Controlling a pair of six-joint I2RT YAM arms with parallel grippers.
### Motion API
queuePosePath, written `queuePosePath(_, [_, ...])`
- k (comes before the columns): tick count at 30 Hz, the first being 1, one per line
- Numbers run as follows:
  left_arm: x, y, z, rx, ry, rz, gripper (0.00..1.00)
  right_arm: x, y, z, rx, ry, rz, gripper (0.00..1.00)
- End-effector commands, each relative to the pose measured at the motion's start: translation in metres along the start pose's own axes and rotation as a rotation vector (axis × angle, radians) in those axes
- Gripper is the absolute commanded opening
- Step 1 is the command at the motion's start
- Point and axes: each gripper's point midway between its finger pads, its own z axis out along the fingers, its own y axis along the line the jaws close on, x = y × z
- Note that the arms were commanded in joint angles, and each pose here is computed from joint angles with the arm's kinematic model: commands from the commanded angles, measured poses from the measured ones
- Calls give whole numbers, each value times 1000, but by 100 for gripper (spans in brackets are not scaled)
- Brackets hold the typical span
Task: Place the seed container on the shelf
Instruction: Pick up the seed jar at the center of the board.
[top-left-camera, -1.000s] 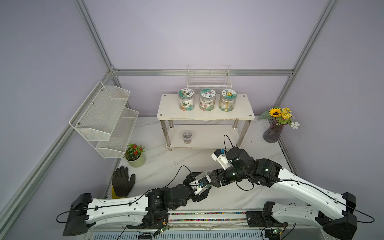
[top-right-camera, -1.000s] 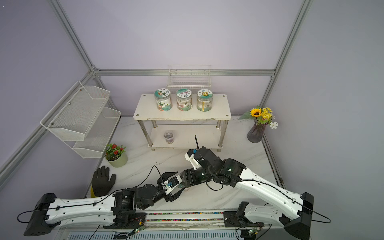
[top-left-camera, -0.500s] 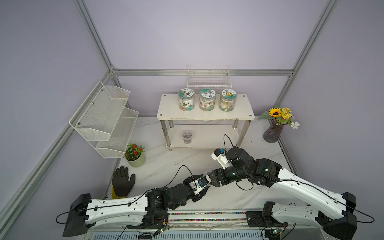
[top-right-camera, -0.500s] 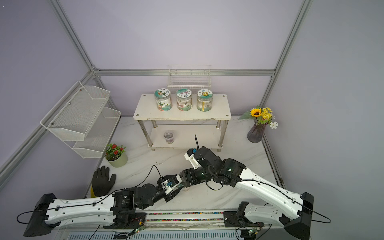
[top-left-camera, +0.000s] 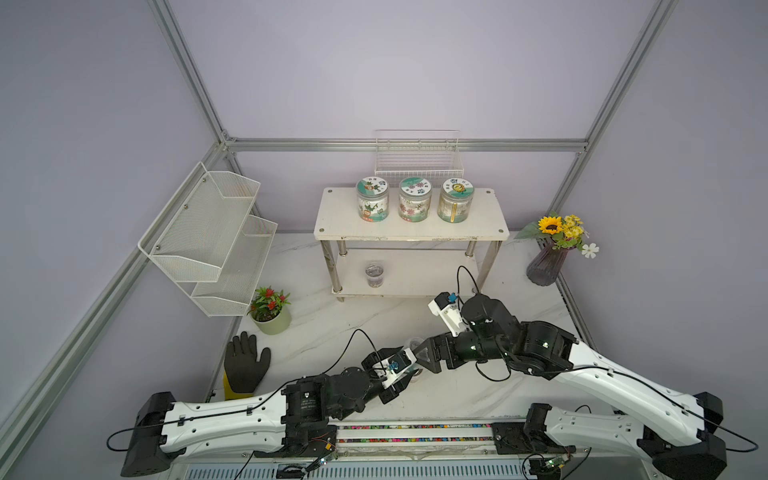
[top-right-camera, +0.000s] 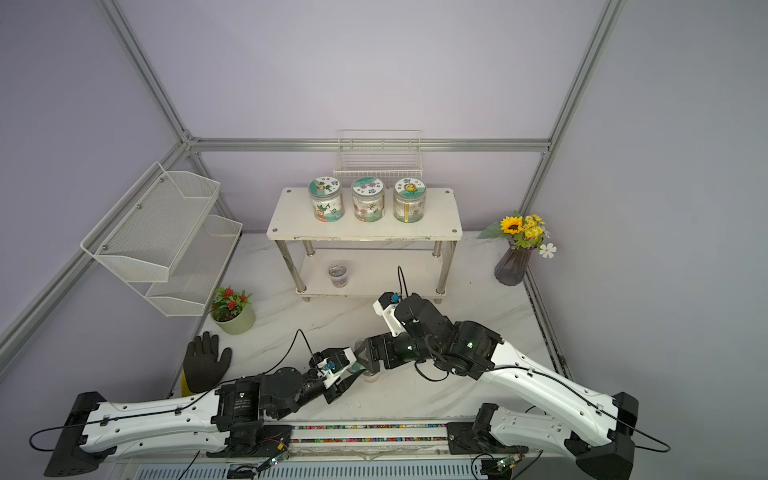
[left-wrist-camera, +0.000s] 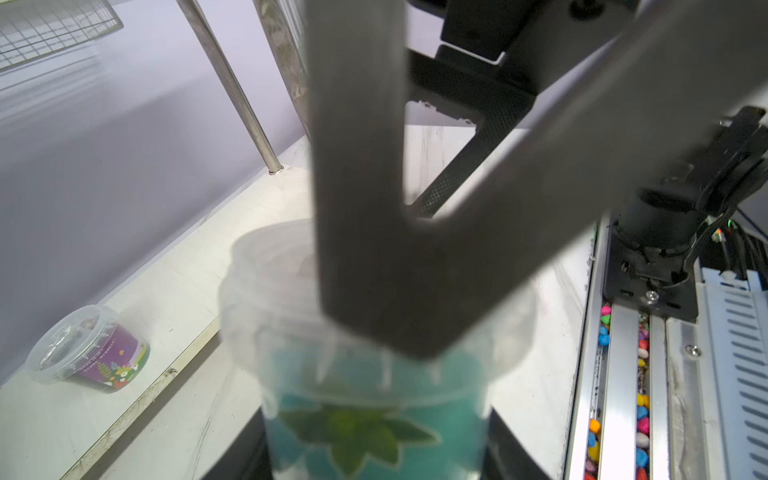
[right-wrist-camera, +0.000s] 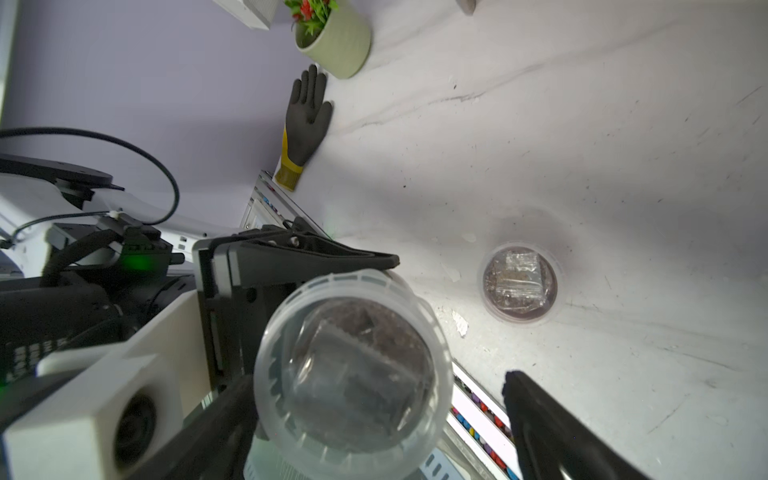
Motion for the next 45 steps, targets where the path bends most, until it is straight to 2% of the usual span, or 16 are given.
queuePosePath(1, [-16, 18, -10, -50, -78, -122, 39, -17, -4, -14, 12, -146, -91, 95])
queuePosePath(6, [-19, 33, -19, -66, -109, -231, 39, -25, 4, -28, -65, -288, -199, 95])
queuePosePath(15, [-24, 39, -21, -56, -135, -348, 40, -32, 22, -24, -207, -459, -372, 97])
queuePosePath(21, [-25, 41, -16, -60, -141, -396, 40, -32, 42, -11, -294, -476, -425, 97])
queuePosePath(36, [-32, 39, -10, -44, -157, -403, 40, -42, 32, 20, -239, -452, -342, 97])
queuePosePath(45, [-33, 39, -9, -40, -161, -398, 40, -46, 40, 24, -280, -459, -325, 97])
